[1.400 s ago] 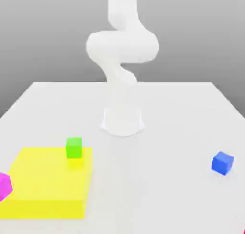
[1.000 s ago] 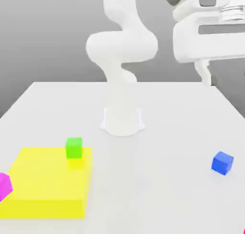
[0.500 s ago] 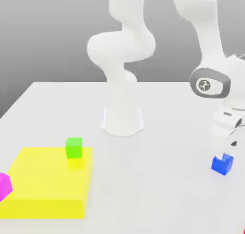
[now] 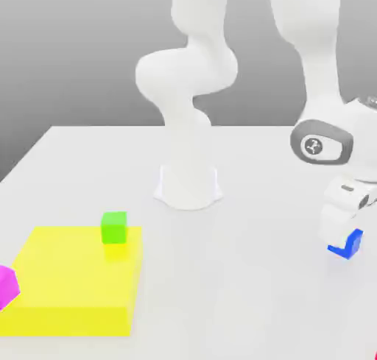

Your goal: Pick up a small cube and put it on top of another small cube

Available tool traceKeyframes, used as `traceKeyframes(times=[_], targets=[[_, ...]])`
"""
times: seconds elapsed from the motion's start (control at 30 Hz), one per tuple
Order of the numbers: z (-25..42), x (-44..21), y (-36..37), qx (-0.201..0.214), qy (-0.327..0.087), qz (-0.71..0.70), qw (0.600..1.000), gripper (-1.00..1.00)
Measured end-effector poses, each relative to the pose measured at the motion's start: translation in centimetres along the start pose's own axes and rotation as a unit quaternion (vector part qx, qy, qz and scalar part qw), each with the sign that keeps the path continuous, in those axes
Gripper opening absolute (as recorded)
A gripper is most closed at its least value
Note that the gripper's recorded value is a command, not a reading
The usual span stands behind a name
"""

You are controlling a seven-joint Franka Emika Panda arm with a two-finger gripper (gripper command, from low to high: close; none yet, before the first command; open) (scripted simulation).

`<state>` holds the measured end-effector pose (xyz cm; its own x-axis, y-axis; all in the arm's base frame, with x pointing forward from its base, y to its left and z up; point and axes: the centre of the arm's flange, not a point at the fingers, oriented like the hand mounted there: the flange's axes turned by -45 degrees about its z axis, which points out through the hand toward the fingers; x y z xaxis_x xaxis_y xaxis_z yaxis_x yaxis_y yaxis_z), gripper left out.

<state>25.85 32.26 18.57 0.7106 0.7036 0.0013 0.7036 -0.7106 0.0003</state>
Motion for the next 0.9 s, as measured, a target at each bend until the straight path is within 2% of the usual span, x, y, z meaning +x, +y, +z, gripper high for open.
traceKeyframes(times=[0.2, 0.4, 0.57, 0.73, 0.8, 0.83, 0.9], targets=[[-2.9, 2.0, 16.9, -0.006, -0.005, 0.145, 0.989, -1.0], [-5.6, -2.9, 33.0, -0.006, -0.008, 0.278, 0.961, -1.0], [-8.0, -11.9, 44.2, -0.003, -0.007, 0.385, 0.923, -1.0], [-10.4, -25.7, 53.5, 0.001, -0.002, 0.499, 0.867, -1.0], [-8.7, -29.8, 56.2, 0.002, 0.0, 0.525, 0.851, -1.0], [-7.4, -30.8, 56.8, 0.001, 0.0, 0.531, 0.848, 1.0], [-7.4, -30.8, 56.8, 0.001, 0.0, 0.531, 0.848, 1.0]])
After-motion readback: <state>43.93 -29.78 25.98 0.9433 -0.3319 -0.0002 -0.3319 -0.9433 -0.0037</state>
